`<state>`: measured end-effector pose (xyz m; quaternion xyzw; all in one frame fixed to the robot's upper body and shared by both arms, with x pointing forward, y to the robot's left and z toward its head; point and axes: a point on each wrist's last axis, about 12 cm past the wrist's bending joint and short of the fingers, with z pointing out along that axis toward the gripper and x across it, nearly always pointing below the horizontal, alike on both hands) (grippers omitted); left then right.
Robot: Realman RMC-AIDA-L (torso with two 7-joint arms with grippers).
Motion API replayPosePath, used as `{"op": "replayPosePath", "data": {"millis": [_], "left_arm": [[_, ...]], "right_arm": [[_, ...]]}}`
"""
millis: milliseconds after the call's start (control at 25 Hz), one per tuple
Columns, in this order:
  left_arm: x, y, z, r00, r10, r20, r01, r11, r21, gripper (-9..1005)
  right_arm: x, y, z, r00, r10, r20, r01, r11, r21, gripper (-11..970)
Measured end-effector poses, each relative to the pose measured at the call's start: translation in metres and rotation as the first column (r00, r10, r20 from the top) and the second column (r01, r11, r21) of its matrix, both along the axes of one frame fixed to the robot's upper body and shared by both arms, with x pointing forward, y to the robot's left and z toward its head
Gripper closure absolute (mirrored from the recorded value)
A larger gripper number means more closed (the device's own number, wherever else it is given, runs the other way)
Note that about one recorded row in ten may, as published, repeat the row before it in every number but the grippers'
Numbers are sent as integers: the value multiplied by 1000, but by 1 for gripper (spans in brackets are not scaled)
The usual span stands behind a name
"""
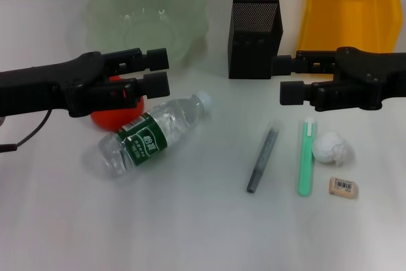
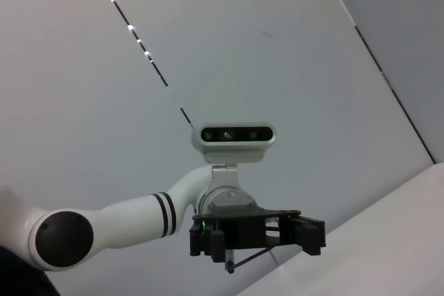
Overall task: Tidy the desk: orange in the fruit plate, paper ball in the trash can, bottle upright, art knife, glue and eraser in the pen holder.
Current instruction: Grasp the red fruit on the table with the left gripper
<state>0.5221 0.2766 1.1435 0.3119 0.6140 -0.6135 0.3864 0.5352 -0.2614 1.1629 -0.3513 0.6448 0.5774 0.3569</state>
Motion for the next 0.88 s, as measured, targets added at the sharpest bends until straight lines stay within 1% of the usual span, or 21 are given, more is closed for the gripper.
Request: {"op": "replayPosePath", "data": {"millis": [440,560,640,720,760,880], "left_arm": [[4,1,1,1000,24,1,-24,1000,2,196],[6,1,0,999,44,-3,-44,999,15,196],[11,4,-3,996,86,-15,-85,994,66,196],[18,11,-11,988,149,-37,-141,977,159,197],[22,16,-17,980,193,-47,-178,958,226,197],[31,25,-28,960,277,-28,-251,905,343,197]], "right_arm": [[0,-1,-2,1000,-7,-8,7,1000,0,121],[1,-1,-2,1000,-14,-9,14,1000,-2,121],[2,-2,-4,1000,-25,-18,25,1000,-1,121],[2,-4,-7,999,-35,-30,35,999,4,121],[1,-5,-9,999,-38,-33,38,999,8,121],[-1,-10,-15,998,-48,-44,49,998,24,121]]}}
